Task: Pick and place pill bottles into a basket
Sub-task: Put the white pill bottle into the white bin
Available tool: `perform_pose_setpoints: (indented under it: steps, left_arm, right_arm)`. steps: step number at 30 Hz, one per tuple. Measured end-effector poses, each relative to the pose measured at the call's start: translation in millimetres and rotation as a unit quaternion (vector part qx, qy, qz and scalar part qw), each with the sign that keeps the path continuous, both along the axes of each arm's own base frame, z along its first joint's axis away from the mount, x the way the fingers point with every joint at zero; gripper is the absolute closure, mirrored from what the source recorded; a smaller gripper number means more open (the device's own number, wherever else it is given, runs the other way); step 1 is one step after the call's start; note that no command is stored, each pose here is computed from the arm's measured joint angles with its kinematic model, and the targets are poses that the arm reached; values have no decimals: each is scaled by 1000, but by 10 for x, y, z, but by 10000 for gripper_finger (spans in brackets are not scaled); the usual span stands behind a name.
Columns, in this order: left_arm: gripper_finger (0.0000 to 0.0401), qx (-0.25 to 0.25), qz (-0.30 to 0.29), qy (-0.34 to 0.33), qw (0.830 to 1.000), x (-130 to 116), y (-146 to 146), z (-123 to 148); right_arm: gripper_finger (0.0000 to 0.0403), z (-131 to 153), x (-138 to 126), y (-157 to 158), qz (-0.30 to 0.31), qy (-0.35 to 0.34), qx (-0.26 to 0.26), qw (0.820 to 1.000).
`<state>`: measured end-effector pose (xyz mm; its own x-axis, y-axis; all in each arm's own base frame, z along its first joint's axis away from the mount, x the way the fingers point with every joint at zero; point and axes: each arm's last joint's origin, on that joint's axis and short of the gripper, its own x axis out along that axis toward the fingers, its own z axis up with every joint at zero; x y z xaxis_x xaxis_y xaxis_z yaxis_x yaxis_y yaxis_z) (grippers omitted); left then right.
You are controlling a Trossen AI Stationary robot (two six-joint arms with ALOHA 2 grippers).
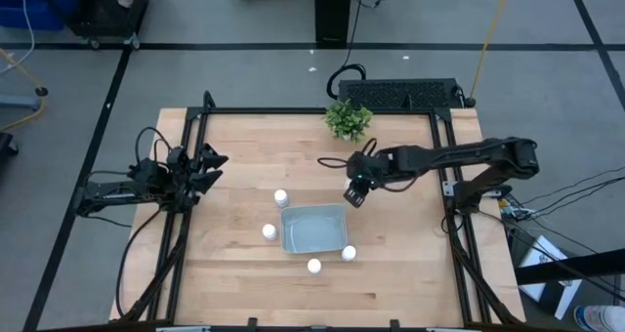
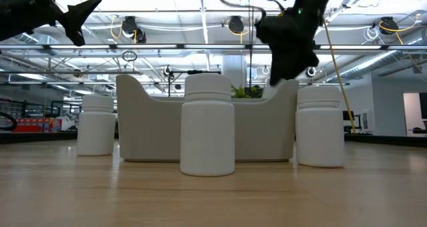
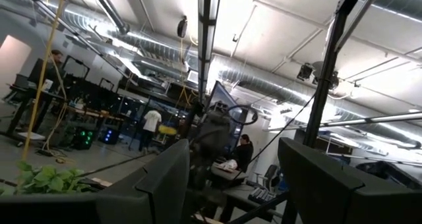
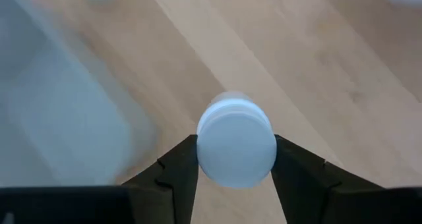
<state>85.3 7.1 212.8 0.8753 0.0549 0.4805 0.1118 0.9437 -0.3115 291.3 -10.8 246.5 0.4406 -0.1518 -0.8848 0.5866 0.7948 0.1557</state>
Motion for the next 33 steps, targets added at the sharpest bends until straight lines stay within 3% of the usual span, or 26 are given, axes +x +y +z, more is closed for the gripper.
perform_pose_setpoints:
  steps: [9,18,27,33]
  left_arm:
    - [162,-2,10,0,1000,0,5,0]
    - [162,1,16,1,1000,0,8,-2]
    - [162,3,28,1,1000,0,14,-2]
    - [162,2,32,1,999,-1,16,-2]
  right_arm:
    - [247,211,85,299,53,-85,-44,994]
    - [248,453,223,705,115,-193,-65,972]
    - [248,372,552,1019,154,-149,-73,974]
    - [249,360,857,1102,161,-30,-79,983]
